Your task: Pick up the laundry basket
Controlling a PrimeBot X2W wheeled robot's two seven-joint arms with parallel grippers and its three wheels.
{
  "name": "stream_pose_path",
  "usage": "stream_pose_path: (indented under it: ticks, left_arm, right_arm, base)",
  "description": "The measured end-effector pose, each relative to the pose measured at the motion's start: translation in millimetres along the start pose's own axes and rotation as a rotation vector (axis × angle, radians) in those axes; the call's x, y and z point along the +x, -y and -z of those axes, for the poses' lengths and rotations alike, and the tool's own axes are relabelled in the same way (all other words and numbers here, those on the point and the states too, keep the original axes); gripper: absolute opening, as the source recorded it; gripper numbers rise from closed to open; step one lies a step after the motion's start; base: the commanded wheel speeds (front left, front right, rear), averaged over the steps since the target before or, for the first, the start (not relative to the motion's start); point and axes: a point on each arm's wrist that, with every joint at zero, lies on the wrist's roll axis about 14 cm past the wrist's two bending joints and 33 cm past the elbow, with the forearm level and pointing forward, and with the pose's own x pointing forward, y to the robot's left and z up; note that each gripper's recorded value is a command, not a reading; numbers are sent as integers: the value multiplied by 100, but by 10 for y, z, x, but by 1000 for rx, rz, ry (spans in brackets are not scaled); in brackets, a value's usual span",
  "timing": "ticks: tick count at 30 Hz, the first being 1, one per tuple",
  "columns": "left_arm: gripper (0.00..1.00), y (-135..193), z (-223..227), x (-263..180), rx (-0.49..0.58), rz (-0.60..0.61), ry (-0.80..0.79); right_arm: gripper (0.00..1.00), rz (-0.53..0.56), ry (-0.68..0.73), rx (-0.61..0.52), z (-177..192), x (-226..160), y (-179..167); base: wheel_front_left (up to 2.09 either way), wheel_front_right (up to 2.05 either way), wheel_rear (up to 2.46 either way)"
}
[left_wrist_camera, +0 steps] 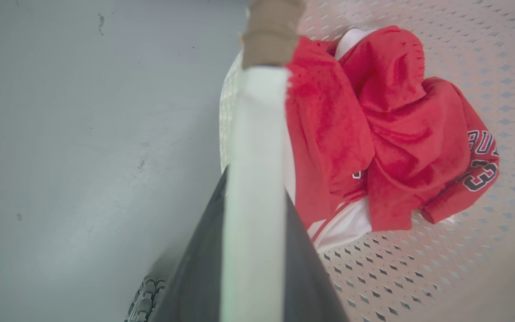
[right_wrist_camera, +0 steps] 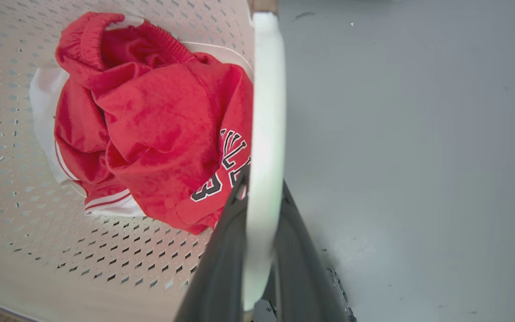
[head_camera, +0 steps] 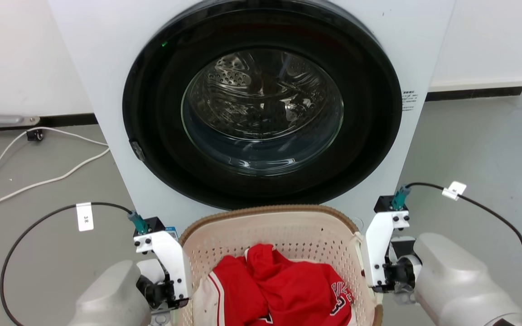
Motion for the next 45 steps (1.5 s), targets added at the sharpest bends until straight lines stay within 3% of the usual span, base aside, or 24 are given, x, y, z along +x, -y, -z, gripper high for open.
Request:
stream_pose_path:
  ticks: [18, 45]
  left_arm:
    - [0, 27, 278, -16, 4, 4, -30]
    - [0, 28, 399, 6, -20, 12, -59]
  right_arm:
    - [0, -10, -69, 42, 329, -4, 6]
    - [0, -11, -95, 64, 430, 21, 21]
  base:
    - [0, 0, 0]
    - [0, 0, 0]
